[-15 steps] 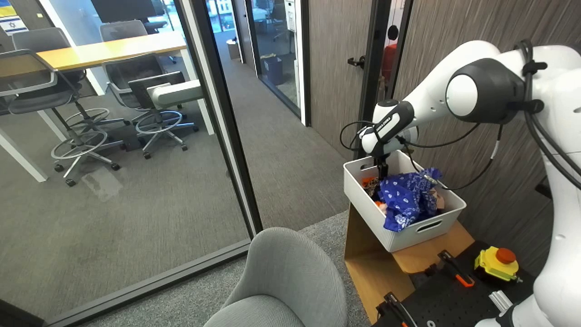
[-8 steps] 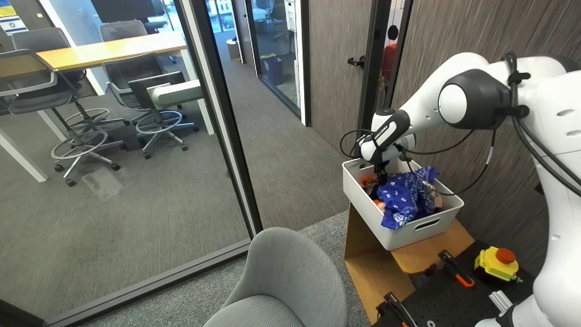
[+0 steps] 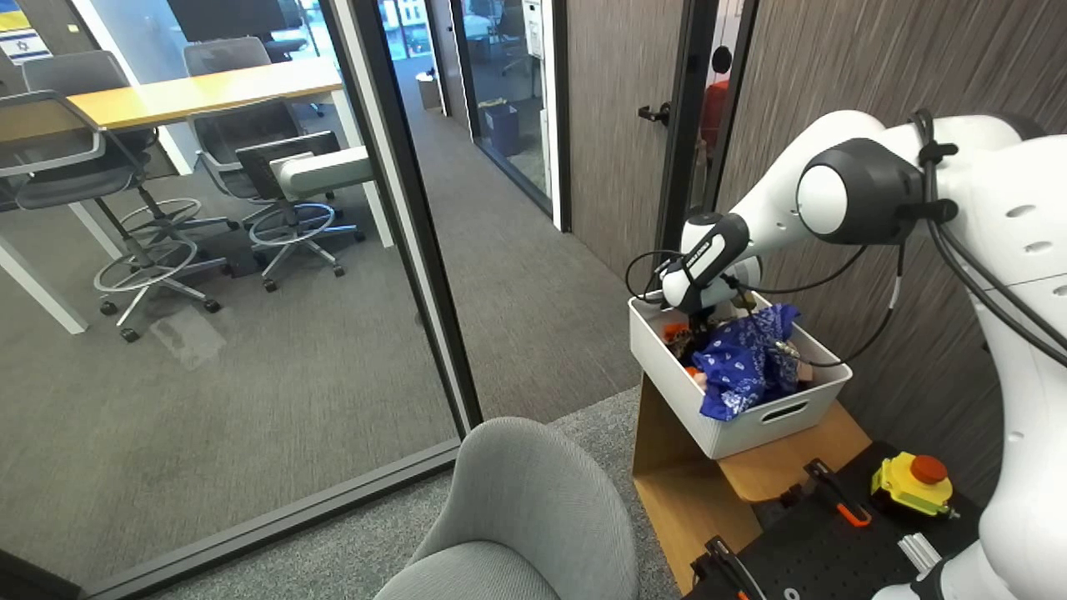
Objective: Pick up the animal clothe and put it on the headrest of the chair
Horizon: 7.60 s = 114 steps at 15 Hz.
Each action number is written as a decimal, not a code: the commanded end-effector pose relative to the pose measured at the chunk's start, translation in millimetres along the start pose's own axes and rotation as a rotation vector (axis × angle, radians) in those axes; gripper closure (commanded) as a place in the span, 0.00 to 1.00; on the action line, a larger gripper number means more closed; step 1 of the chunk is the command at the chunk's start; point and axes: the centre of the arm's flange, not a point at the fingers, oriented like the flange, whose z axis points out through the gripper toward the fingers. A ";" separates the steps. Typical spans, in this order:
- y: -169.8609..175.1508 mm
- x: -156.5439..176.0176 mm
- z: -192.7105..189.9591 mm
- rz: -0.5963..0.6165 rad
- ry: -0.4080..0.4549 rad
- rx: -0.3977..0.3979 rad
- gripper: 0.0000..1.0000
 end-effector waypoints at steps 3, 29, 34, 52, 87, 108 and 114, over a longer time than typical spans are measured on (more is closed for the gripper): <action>4.3 0.8 4.7 0.023 -0.010 0.011 0.25; -16.6 -11.7 -48.1 0.107 -0.047 0.131 0.93; -32.0 -18.7 -107.9 0.168 -0.041 0.118 0.93; -118.2 60.5 -380.1 0.222 0.108 0.012 0.93; -355.3 231.3 -314.1 -0.184 0.094 0.014 0.94; -441.8 334.9 -199.7 -0.470 0.036 0.239 0.93; -427.3 336.9 -178.0 -0.446 0.030 0.280 0.93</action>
